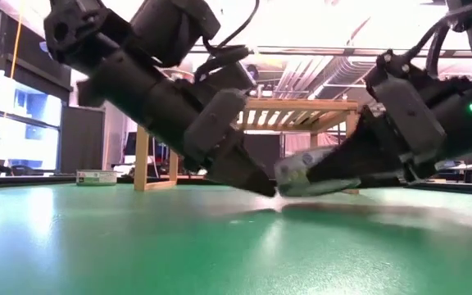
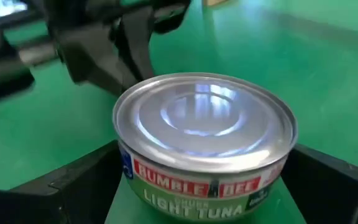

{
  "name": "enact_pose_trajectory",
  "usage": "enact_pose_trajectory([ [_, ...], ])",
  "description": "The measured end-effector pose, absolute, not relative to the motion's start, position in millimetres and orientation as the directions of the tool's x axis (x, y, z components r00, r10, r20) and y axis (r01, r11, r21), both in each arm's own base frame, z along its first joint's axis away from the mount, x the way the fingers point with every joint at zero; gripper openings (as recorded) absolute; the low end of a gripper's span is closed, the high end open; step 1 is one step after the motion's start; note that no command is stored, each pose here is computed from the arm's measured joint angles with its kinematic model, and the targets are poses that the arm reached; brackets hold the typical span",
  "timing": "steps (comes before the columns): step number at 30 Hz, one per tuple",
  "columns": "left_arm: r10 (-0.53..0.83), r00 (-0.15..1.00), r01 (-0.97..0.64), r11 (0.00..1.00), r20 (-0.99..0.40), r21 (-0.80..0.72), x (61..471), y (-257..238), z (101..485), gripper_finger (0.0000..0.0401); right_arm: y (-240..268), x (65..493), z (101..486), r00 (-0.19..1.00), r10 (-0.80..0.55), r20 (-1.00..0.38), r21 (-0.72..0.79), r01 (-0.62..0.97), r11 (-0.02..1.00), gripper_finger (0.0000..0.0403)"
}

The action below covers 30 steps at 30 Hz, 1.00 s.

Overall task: Stack canned seafood by type on shelf
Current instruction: Stack the center green tuna can on top of the green tuna can on the shelf

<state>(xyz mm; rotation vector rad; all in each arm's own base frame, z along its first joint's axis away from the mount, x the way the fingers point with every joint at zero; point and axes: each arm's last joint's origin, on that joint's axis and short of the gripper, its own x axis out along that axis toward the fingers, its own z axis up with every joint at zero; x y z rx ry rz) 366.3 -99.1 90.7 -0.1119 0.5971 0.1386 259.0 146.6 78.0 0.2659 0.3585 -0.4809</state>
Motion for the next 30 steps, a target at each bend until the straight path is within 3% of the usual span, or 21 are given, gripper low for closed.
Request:
enact_pose_trajectory([
  [6, 0.169, 0.759, -0.196, 0.98, -0.629, 0.027, 355, -102, 94, 0.0, 155, 264, 83, 0.828, -0.401, -0.392, 0.162, 0.491, 0.856, 0.0398],
  [17, 0.269, 0.705, -0.245, 0.961, -0.656, 0.13, 345, -108, 91, 0.0, 174, 277, 112, 0.766, -0.408, -0.496, -0.038, 0.45, 0.892, 0.0398],
  [25, 0.327, 0.691, -0.269, 0.944, -0.645, 0.191, 336, -121, 89, 0.0, 182, 258, 179, 0.784, -0.412, -0.466, -0.071, 0.43, 0.9, 0.0398],
  [30, 0.334, 0.699, -0.272, 0.942, -0.632, 0.197, 335, -124, 89, 0.0, 148, 252, 235, 0.778, -0.461, -0.427, -0.102, 0.466, 0.879, 0.0398],
])
